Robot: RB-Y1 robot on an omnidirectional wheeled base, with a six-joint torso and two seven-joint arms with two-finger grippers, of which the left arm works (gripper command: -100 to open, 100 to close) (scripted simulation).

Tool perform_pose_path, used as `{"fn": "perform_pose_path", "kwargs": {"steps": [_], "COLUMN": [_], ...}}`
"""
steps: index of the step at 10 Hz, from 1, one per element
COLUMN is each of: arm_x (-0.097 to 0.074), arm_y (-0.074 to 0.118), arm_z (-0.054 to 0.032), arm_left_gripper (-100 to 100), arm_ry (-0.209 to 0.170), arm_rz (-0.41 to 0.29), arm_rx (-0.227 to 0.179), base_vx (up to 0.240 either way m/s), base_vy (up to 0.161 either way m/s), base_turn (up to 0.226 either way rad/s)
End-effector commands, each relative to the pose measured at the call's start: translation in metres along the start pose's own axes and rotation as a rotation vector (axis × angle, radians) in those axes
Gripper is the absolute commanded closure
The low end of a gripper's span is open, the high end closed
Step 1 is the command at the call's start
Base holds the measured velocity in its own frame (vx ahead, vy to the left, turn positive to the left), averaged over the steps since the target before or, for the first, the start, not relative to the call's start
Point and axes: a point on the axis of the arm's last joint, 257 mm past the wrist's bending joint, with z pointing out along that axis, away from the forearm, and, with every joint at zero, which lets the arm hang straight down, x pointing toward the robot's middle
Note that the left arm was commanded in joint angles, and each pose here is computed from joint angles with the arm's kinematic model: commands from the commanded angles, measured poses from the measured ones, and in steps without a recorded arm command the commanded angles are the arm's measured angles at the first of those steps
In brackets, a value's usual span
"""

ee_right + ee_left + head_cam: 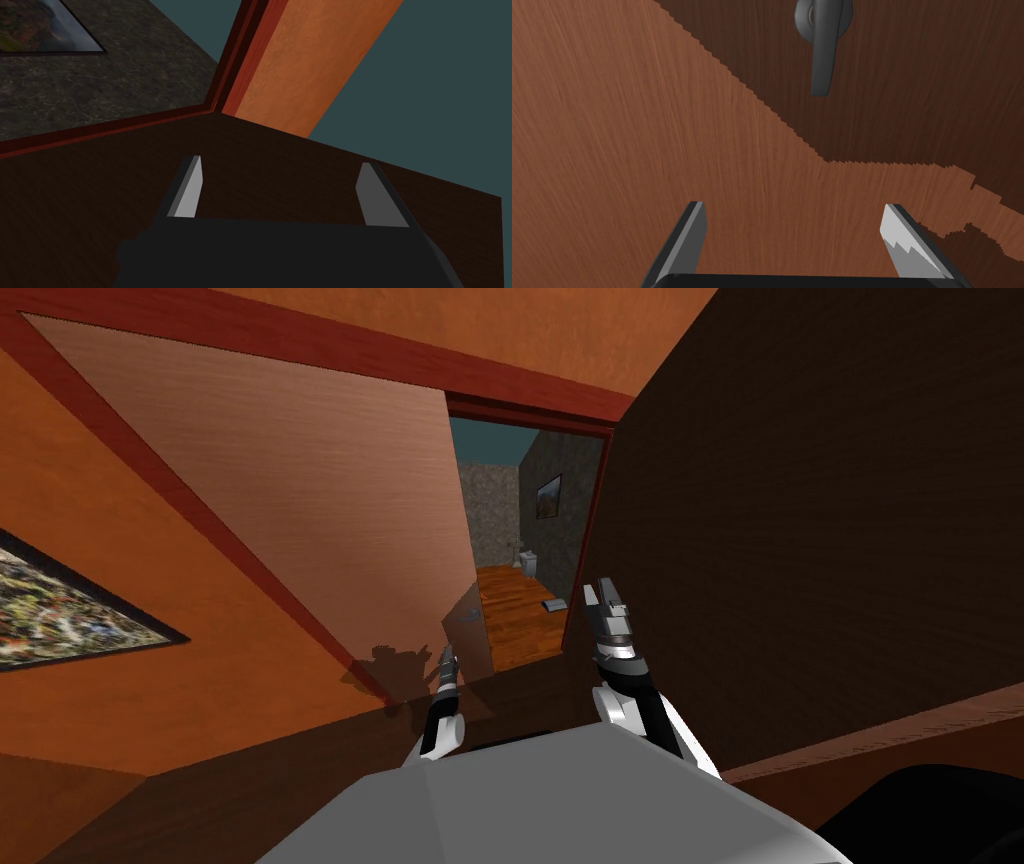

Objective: Pull the door open

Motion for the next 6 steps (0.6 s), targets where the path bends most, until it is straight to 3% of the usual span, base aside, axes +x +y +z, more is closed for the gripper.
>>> {"fn": "perform_pose_path", "kwargs": {"steps": [1,6], "arm_x": [0.007,0.028], "arm_y": [0.008,0.027], "arm_z": [-0.0025,-0.0097], "arm_left_gripper": [-100,-100], "arm_ry": [-0.002,-0.003], "arm_rz": [-0.003,-0.015], "arm_rx": [-0.019,-0.066], "base_vx": [0.15,0.133], "base_vy": [0.051,0.045], "base_turn": [-0.147,-0.133]}}
